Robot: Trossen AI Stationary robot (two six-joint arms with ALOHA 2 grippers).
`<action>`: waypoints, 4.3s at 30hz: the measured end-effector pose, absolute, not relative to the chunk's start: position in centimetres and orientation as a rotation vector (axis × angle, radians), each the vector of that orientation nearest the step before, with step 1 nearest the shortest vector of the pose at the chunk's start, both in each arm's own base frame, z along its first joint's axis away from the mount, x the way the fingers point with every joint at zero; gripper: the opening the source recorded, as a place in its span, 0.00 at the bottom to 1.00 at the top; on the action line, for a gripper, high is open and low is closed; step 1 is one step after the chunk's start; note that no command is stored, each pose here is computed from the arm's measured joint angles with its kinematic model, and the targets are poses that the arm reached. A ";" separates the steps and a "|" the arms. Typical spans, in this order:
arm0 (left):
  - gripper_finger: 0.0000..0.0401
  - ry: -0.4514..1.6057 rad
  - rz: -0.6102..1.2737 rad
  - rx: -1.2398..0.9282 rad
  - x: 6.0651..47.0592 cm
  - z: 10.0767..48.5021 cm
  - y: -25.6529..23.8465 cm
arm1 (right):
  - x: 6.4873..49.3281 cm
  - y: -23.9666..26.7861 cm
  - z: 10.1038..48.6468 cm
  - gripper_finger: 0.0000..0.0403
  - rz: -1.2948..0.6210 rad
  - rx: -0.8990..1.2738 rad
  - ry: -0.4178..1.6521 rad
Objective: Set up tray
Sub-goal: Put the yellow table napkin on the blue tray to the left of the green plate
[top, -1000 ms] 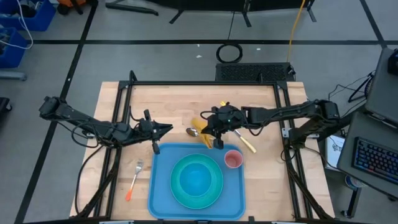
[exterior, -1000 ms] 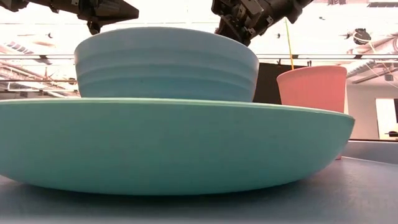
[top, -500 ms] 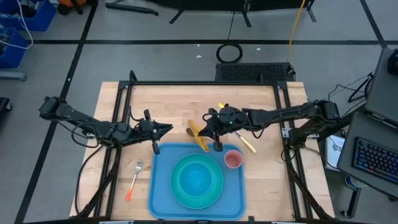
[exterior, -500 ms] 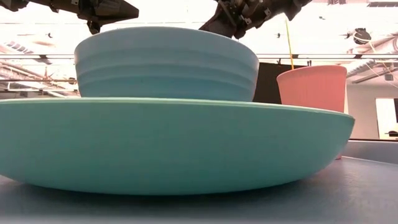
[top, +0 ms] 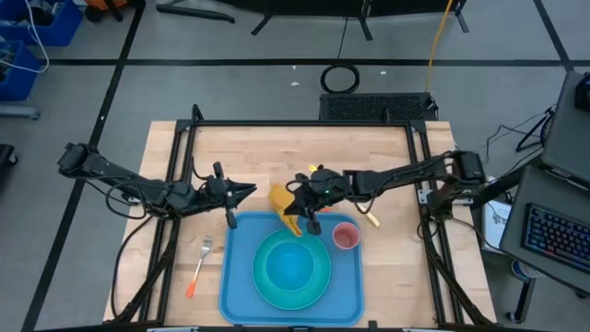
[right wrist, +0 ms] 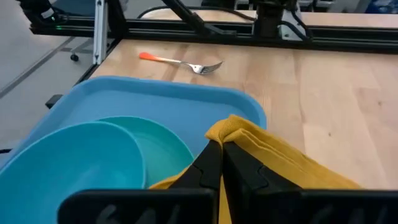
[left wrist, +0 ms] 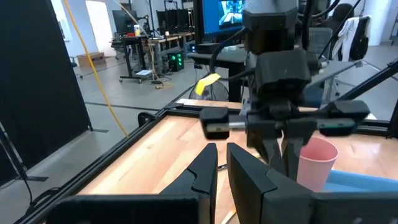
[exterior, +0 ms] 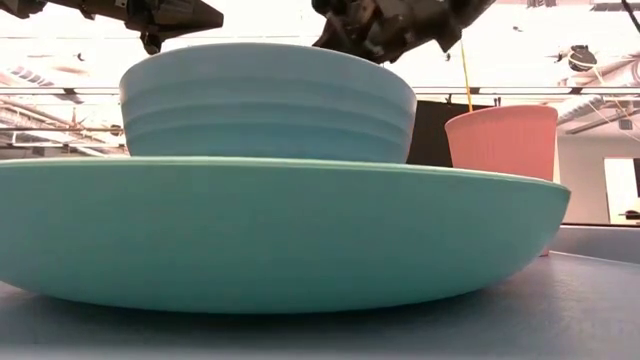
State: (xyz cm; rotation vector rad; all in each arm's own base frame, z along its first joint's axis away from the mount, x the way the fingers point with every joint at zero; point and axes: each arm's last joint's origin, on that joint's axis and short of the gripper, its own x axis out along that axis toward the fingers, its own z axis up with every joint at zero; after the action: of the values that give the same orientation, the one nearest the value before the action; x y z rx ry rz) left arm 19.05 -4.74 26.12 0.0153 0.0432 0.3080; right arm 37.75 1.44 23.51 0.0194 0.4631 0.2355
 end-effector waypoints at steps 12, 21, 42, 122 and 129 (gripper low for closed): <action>0.10 0.052 0.306 0.022 19.0 26.0 -4.7 | 42.2 3.6 24.3 0.00 0.301 -0.053 0.467; 0.10 0.035 0.290 0.013 18.8 26.3 -4.8 | 44.6 6.0 22.2 0.00 0.400 -0.058 0.493; 0.10 -0.036 0.279 -0.023 17.4 27.7 -4.5 | 46.0 8.1 21.9 0.00 0.484 0.030 0.447; 0.10 -0.001 0.281 -0.074 17.3 27.3 -4.5 | 46.7 14.3 19.3 0.04 0.544 0.029 0.315; 0.10 0.008 0.282 -0.069 17.3 27.2 -4.5 | 46.6 14.7 19.4 0.16 0.591 0.017 0.299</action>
State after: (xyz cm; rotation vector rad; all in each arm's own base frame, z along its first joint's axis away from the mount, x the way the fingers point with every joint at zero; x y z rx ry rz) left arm 17.32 -4.48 27.18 -0.0691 0.0082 0.2819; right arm 46.63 14.69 19.42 0.0168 0.2992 0.5910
